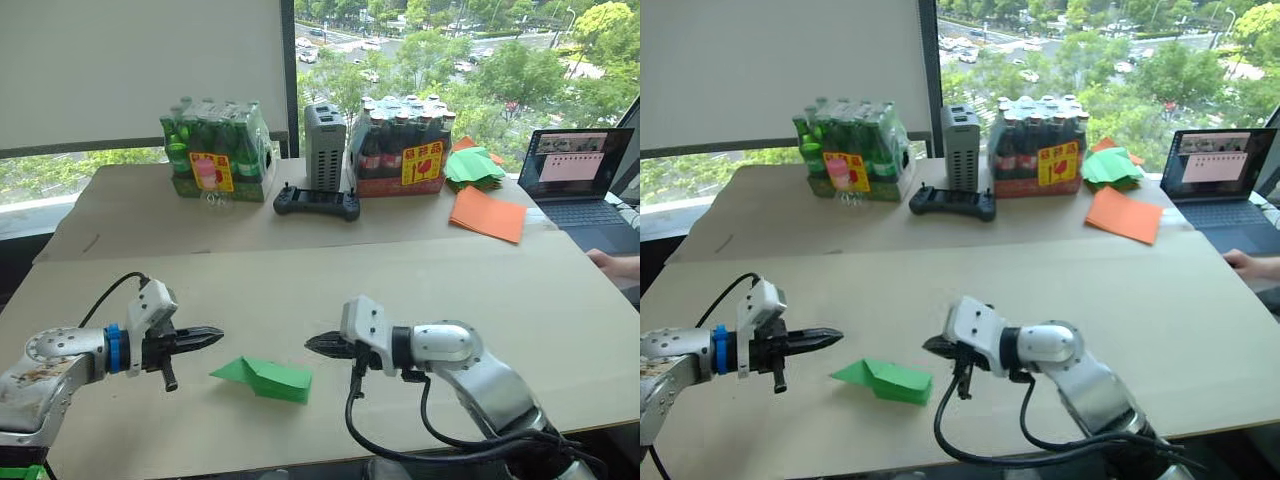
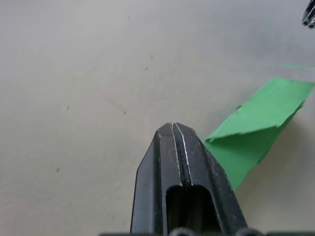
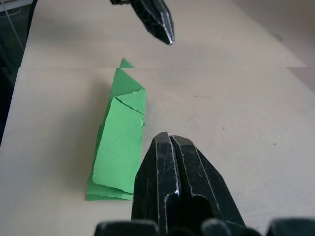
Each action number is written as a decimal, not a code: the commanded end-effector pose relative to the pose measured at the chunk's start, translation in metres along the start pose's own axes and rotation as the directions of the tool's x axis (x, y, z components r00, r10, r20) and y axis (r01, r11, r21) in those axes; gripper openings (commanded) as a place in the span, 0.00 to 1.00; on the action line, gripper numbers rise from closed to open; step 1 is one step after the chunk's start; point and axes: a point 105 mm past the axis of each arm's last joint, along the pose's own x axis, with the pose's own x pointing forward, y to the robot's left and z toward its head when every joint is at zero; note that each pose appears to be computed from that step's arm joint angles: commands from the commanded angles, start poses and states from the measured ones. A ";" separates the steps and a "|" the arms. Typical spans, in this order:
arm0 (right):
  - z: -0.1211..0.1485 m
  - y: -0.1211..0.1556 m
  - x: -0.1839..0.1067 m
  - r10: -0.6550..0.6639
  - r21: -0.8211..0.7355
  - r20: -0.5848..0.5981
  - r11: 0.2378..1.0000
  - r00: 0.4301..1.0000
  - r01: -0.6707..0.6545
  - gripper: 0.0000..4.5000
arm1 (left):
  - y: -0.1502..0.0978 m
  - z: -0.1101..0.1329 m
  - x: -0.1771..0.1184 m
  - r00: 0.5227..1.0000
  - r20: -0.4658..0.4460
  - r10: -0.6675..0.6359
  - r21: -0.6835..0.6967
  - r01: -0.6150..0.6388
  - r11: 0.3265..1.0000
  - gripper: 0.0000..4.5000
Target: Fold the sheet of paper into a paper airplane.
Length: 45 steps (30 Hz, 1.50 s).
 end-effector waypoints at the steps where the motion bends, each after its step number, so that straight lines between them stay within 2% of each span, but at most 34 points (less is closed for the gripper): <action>1: 0.004 0.010 -0.004 0.016 0.013 0.014 1.000 1.000 -0.016 0.21 | -0.017 -0.008 -0.003 0.999 -0.036 -0.030 -0.009 0.030 1.000 0.00; 8: 0.002 0.026 -0.005 0.080 0.074 0.031 0.994 0.996 -0.082 0.75 | -0.028 -0.011 -0.005 0.999 -0.034 -0.034 -0.039 0.033 0.999 0.00; 11: -0.005 0.038 -0.007 0.164 0.216 0.047 0.962 0.985 -0.170 0.99 | -0.032 -0.009 -0.005 0.998 -0.030 -0.050 -0.043 0.049 0.998 0.00; 13: -0.012 0.039 -0.010 0.180 0.293 0.056 0.937 0.982 -0.189 1.00 | -0.037 -0.008 -0.005 0.997 -0.033 -0.065 -0.045 0.064 0.997 0.00; 17: -0.009 0.042 -0.011 0.205 0.272 0.065 0.938 0.976 -0.216 1.00 | -0.038 -0.008 -0.004 0.997 -0.032 -0.063 -0.047 0.061 0.997 0.00; 20: 0.000 0.056 -0.011 0.277 0.276 0.110 0.914 0.955 -0.297 1.00 | -0.039 -0.006 -0.006 0.998 -0.028 -0.065 -0.056 0.063 0.996 0.00; 25: 0.005 0.069 0.000 0.352 0.300 0.159 0.873 0.922 -0.385 1.00 | -0.041 -0.008 -0.008 0.997 -0.041 -0.067 -0.062 0.064 0.996 0.34; 32: 0.003 0.064 0.017 0.375 0.391 0.232 0.809 0.898 -0.439 1.00 | -0.039 -0.004 -0.004 0.998 -0.023 -0.058 -0.051 0.057 0.997 0.86; 35: 0.003 0.056 0.028 0.349 0.405 0.242 0.812 0.906 -0.421 1.00 | -0.041 -0.003 -0.004 0.998 -0.022 -0.065 -0.050 0.064 0.997 0.86; 38: -0.005 0.040 0.036 0.282 0.413 0.203 0.844 0.938 -0.343 1.00 | -0.041 -0.003 -0.005 0.998 -0.020 -0.063 -0.049 0.062 0.997 0.86; 45: -0.016 0.013 0.042 0.188 0.427 0.153 0.873 0.970 -0.236 1.00 | -0.041 -0.001 -0.004 0.998 -0.011 -0.059 -0.044 0.058 0.997 0.86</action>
